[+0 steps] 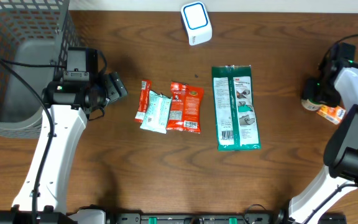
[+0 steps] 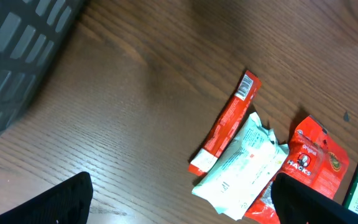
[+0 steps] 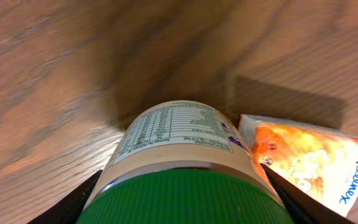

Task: Scan the item barcode
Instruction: 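Carry the green-lidded jar right and set it beside the Kleenex pack, then reach the right gripper left and grasp the glove packet's right edge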

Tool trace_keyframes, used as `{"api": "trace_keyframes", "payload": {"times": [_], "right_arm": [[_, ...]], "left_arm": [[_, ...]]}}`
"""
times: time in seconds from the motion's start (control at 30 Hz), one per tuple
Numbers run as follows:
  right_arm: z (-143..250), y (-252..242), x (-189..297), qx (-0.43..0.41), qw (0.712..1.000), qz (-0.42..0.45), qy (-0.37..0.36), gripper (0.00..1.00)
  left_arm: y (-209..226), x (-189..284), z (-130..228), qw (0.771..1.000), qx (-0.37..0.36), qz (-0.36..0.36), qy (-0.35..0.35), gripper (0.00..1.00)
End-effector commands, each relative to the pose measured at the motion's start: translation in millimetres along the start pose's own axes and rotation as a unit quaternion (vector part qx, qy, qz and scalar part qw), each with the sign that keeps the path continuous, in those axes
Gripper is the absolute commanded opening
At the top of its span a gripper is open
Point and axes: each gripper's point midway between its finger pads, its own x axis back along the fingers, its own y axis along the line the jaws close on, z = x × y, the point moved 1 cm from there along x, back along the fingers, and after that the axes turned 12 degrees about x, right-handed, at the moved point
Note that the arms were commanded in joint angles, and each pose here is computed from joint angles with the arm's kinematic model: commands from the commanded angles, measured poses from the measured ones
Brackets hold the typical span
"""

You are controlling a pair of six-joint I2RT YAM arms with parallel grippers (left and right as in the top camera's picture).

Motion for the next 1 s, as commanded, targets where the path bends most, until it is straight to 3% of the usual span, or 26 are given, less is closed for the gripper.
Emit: {"api": "trace_keyframes", "payload": {"times": [0.0, 0.3, 0.43, 0.47, 0.5, 0.63, 0.97], "right_arm": [[2.7, -18.0, -3.9, -0.015, 1.000, 0.006, 0.001, 0.22], [14.1, -55.8, -6.7, -0.061, 0.998, 0.014, 0.006, 0.24], [15.0, -61.8, -7.3, -0.071, 0.997, 0.010, 0.003, 0.37], [13.6, -58.9, -7.4, -0.071, 0.997, 0.000, 0.000, 0.49], [10.9, -53.5, -7.1, -0.070, 0.997, -0.016, -0.006, 0.67], [6.2, -44.8, -6.6, -0.070, 0.996, -0.044, -0.017, 0.99], [-7.2, -53.2, 17.6, -0.073, 0.996, -0.037, -0.042, 0.99]], "left_arm": [[0.5, 1.3, -3.9, 1.000, -0.007, -0.004, -0.006, 0.92], [0.5, 1.3, -3.9, 1.000, -0.007, -0.004, -0.006, 0.92], [0.5, 1.3, -3.9, 1.000, -0.007, -0.004, -0.006, 0.92], [0.5, 1.3, -3.9, 1.000, -0.007, -0.004, -0.006, 0.92], [0.5, 1.3, -3.9, 1.000, -0.007, -0.004, -0.006, 0.92], [0.5, 1.3, -3.9, 1.000, -0.007, -0.004, -0.006, 0.92], [0.5, 1.1, -3.9, 1.000, -0.007, -0.004, -0.006, 0.92]]}}
